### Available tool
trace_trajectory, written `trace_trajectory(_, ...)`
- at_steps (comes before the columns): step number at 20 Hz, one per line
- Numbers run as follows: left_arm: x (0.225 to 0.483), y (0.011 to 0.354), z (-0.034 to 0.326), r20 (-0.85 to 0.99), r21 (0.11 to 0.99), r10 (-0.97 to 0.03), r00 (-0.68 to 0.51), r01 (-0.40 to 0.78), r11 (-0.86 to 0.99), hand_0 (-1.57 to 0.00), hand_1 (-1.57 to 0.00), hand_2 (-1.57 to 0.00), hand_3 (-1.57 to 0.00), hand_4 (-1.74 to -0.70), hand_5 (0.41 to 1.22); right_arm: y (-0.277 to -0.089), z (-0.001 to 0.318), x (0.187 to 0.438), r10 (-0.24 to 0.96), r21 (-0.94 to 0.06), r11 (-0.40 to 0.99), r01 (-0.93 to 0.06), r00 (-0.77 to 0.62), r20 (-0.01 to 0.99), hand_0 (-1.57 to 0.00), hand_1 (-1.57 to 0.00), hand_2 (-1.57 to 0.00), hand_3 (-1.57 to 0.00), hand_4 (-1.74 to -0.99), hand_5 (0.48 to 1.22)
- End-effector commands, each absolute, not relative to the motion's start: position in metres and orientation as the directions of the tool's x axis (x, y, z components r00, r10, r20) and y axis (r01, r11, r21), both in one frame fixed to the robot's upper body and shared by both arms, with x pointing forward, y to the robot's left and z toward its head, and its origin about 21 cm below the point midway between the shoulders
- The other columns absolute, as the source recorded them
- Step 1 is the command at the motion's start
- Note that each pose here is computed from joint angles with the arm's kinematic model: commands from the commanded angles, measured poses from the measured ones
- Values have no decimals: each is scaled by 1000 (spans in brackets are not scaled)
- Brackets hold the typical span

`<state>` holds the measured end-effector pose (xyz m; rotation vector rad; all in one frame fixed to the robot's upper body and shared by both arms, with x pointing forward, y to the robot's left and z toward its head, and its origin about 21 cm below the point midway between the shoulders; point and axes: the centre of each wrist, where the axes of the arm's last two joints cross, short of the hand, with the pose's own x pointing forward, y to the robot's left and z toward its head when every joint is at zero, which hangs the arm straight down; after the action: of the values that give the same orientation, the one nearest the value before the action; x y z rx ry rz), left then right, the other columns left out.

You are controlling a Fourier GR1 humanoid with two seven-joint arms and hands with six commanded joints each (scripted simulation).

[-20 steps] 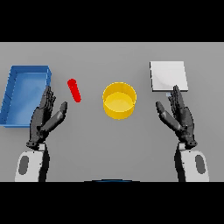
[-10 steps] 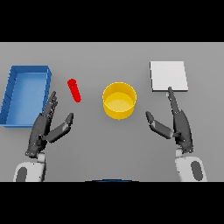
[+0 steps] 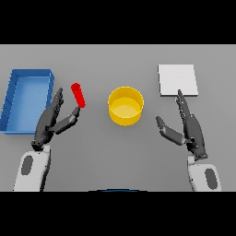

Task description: Pick up the red beaker and tilt it to pour out 1 green nut into yellow bowl. Pick up the yellow bowl and place it on the metallic measuring scale.

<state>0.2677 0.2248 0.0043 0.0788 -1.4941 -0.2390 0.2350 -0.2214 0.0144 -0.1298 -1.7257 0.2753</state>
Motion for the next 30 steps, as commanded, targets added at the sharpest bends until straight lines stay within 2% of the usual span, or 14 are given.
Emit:
trace_trajectory(1,273,225,-1,975,209,-217,56,117,971,1,1,1,1,-1178,648,-220,14,236,237,-250,966,-67,-161,958,1,1,1,1,-1219,626)
trace_trajectory(6,308,215,-10,972,224,-232,39,147,963,1,1,1,1,-1183,637,-222,11,234,240,-253,965,-67,-163,957,1,1,1,1,-1227,625)
trace_trajectory(12,335,204,-7,959,273,-282,31,167,947,1,1,1,1,-1197,661,-224,12,232,232,-246,966,-73,-160,959,1,1,1,1,-1226,631)
trace_trajectory(17,351,199,-11,958,275,-284,42,146,950,1,1,1,1,-1207,673,-223,9,231,226,-237,969,-66,-146,963,1,1,1,1,-1240,639)
trace_trajectory(20,358,195,-17,967,246,-253,38,141,959,1,1,1,1,-1246,695,-228,10,231,235,-245,968,-57,-141,962,1,1,1,1,-1245,642)
trace_trajectory(23,360,190,-27,984,175,-178,9,123,977,1,1,-6,1,-1303,719,-226,15,234,230,-239,970,-51,-139,963,1,1,1,1,-1246,646)
trace_trajectory(24,362,189,-30,986,163,-166,13,125,979,-4,-7,-54,-37,-1328,738,-223,14,234,228,-238,969,-59,-144,963,1,1,1,1,-1244,644)
trace_trajectory(26,364,183,-31,990,140,-141,4,109,984,-207,-230,-287,-254,-1401,787,-225,16,233,230,-241,969,-57,-151,961,1,1,1,1,-1240,645)
trace_trajectory(27,365,179,-33,990,141,-142,8,90,986,-379,-406,-457,-518,-1410,874,-225,16,230,230,-242,969,-57,-164,959,1,1,1,1,-1236,647)
trace_trajectory(28,366,179,-33,987,162,-163,13,59,985,-551,-588,-662,-728,-1471,943,-229,16,231,232,-242,969,-47,-155,960,1,1,1,1,-1237,648)
trace_trajectory(30,370,178,-32,972,235,-236,11,50,971,-918,-941,-989,-984,-1558,1043,-228,14,231,226,-236,970,-52,-145,963,1,1,1,1,-1239,648)
